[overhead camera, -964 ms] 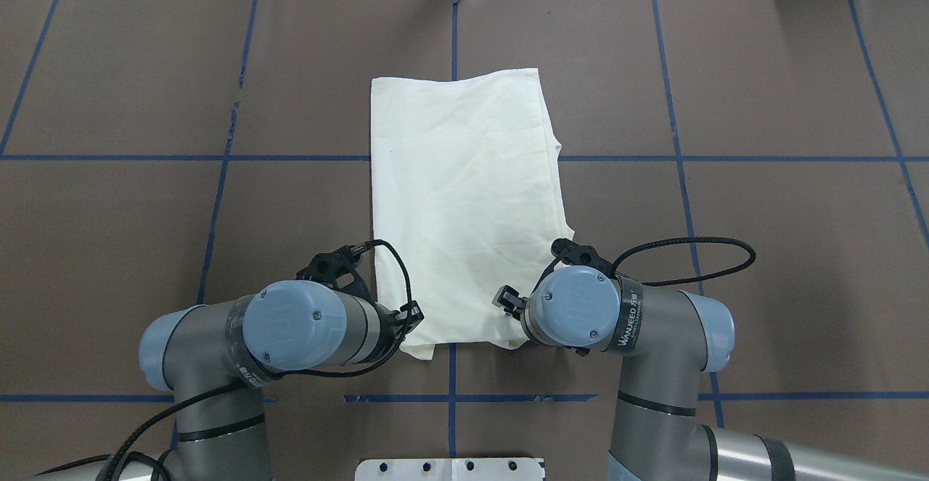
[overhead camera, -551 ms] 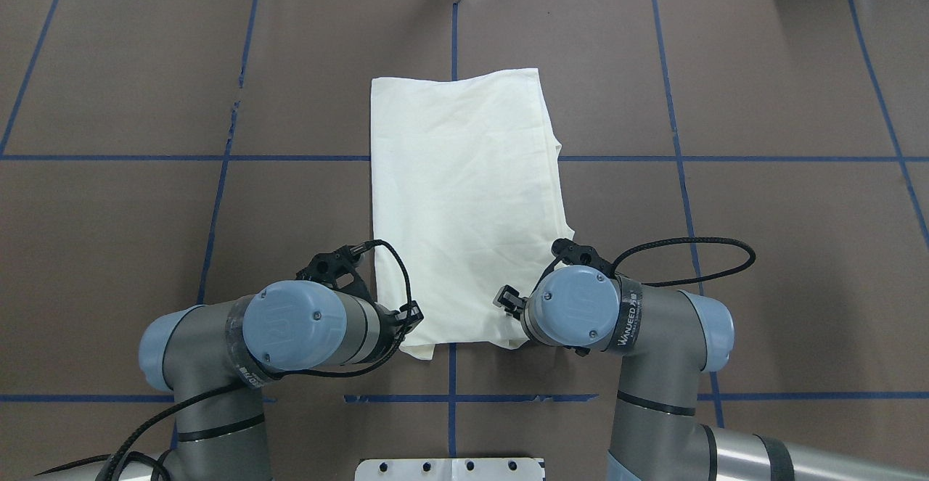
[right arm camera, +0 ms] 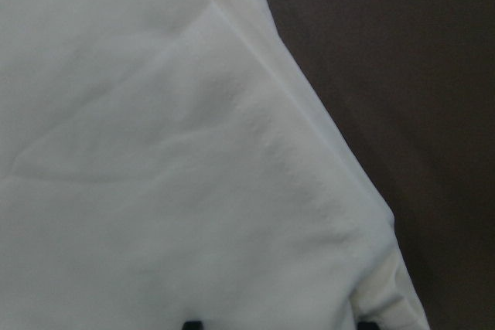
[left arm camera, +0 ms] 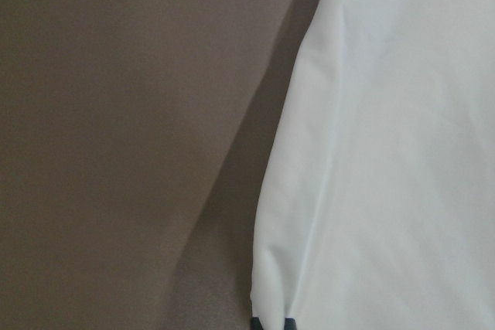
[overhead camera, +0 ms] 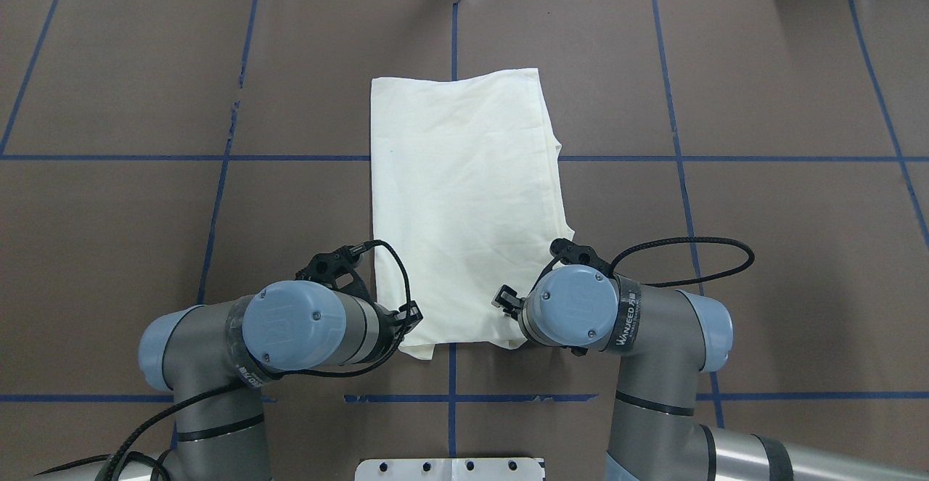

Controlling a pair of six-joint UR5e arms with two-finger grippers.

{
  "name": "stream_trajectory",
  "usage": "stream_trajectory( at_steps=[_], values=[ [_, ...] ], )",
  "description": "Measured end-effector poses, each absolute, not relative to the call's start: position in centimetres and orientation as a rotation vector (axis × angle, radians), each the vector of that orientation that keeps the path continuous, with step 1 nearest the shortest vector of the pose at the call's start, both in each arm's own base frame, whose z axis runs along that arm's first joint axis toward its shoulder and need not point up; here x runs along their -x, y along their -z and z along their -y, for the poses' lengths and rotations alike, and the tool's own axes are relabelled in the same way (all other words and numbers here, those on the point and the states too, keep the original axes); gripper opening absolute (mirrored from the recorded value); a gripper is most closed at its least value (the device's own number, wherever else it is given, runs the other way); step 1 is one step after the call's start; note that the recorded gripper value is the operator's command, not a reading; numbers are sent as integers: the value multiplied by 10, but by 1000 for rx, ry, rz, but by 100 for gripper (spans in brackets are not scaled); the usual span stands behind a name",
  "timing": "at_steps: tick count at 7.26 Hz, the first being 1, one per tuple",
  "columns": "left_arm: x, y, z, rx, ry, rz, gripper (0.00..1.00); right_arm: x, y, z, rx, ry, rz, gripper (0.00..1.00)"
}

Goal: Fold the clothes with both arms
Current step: 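Grasp the near corners of the folded white shirt with both grippers, then lift the near edge with both grippers and fold it toward the far edge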

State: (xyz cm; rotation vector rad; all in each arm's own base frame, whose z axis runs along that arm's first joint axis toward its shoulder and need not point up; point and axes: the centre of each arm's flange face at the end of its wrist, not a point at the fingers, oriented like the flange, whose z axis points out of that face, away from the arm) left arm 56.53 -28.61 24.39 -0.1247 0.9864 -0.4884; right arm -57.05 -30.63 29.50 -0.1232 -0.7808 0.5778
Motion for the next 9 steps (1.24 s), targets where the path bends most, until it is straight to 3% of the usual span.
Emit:
stream_trajectory(
  at_steps=[6, 9],
  values=[
    [-566, -245, 286, 126, 486, -995, 0, 562, -272, 313, 125, -591, 829, 0],
    [-541, -219, 269, 136, 463, -1046, 0, 522, -253, 285, 154, -553, 908, 0]
  ],
)
